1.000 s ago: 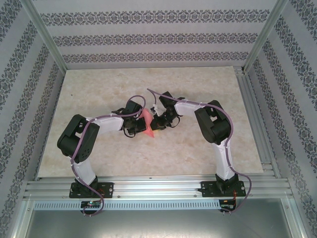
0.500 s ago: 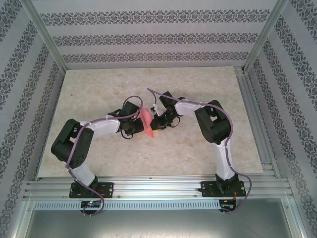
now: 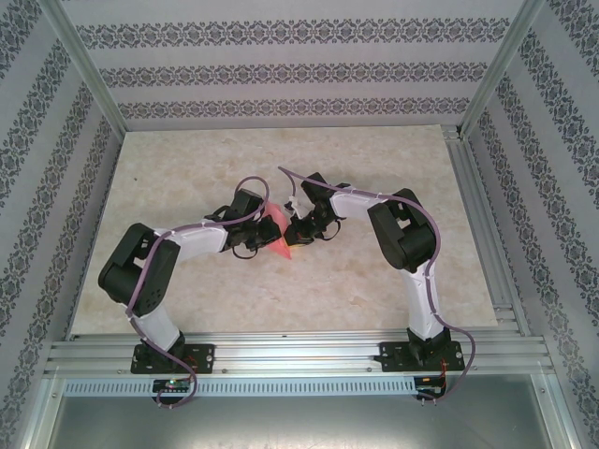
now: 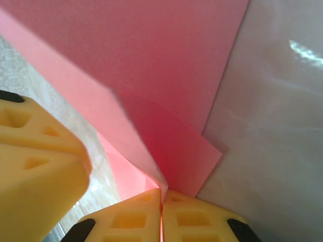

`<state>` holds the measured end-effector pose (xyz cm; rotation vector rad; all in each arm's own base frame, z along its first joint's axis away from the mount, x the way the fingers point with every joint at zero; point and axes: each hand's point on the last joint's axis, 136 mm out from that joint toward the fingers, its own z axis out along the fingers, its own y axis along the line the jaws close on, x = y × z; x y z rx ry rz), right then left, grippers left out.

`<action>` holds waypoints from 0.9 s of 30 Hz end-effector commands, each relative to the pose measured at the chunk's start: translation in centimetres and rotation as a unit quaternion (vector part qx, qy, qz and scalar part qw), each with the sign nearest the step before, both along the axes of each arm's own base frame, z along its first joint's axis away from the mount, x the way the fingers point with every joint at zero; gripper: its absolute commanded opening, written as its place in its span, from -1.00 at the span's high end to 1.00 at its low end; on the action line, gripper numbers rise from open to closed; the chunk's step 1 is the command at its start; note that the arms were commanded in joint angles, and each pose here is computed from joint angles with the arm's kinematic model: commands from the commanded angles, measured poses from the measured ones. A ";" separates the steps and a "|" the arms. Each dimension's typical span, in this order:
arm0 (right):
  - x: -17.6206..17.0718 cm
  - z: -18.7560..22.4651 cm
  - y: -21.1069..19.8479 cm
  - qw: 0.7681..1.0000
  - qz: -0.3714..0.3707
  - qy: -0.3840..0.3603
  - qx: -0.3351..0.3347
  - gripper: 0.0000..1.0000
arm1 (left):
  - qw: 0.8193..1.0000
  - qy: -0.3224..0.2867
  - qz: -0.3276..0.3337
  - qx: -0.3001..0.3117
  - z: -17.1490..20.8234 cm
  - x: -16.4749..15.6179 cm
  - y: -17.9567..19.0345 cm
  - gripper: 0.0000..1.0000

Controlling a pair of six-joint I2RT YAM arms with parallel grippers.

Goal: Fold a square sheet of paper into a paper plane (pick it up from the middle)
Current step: Fourth fold the wing at the center of the table.

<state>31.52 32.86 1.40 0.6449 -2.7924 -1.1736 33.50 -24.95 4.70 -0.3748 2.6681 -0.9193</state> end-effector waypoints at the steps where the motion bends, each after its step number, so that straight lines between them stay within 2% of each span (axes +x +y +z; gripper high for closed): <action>1: 0.9 -1.7 -0.9 1.000 -0.012 -0.006 -0.020 0.83 | 0.999 -0.016 0.004 -0.039 0.8 1.2 -1.3 0.73; 15: 0.9 -1.6 -0.9 1.000 -0.007 -0.006 -0.020 0.83 | 0.999 0.005 0.015 -0.028 -1.6 1.7 -1.4 0.72; 27: 1.1 -1.3 -0.7 1.000 -0.007 -0.007 -0.013 0.81 | 0.997 0.041 0.053 0.039 -5.0 0.9 1.2 0.75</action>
